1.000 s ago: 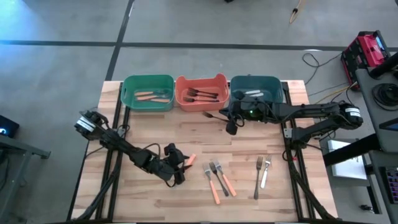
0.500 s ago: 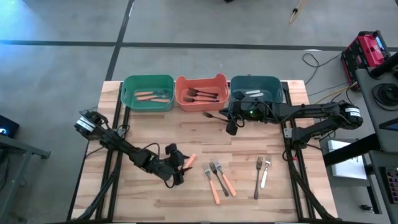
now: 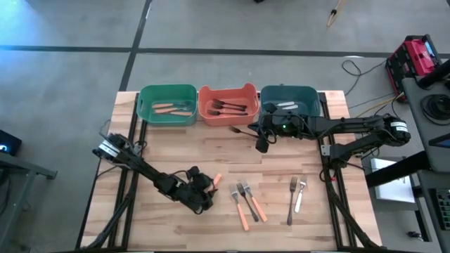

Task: Sort silverware by color (type)
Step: Put the orange fork into the green bin

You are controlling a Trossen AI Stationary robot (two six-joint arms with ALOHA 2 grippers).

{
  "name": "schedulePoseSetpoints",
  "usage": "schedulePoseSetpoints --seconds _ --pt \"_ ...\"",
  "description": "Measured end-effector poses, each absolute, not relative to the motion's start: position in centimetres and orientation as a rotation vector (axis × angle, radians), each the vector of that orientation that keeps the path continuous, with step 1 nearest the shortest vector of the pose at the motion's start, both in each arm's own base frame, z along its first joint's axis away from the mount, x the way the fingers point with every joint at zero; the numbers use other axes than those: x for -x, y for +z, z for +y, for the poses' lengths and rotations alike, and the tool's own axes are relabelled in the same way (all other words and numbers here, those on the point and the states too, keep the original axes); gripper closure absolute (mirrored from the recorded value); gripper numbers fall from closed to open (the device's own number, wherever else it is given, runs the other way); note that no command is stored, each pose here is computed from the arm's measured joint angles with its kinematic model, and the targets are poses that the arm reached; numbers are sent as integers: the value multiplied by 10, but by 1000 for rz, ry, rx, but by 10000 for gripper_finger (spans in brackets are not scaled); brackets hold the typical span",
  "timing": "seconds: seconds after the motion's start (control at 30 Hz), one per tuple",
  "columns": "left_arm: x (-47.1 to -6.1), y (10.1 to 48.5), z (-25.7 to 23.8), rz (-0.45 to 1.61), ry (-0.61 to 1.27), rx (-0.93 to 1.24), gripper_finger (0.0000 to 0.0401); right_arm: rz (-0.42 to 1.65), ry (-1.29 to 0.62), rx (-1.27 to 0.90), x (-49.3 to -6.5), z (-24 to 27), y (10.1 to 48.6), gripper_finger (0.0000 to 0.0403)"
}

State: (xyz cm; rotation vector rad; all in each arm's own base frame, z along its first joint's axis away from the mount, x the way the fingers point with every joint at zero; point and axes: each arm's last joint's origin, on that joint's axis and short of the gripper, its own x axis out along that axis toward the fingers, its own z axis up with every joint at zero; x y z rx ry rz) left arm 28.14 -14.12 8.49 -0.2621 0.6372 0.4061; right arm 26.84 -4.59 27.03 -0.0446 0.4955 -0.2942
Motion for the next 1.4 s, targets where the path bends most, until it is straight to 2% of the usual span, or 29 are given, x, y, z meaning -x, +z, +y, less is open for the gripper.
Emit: schedulePoseSetpoints --seconds 0.17,0.43,0.77,0.93,1.17,1.4 --pt "-279 85 -141 692 447 255 231 495 -294 45 -268 -46 270 390" --pt "-275 83 -138 706 470 260 359 496 -294 45 -268 -46 270 390" --pt "-274 113 -114 758 446 183 359 500 -291 56 -268 -46 270 390" --pt "-270 145 -86 737 472 104 359 504 -286 74 -268 -46 270 390" --pt "-257 209 -39 593 447 15 359 462 -279 139 -270 -47 274 390" --pt "-232 267 18 459 444 -92 359 399 -327 82 -271 -56 279 390"
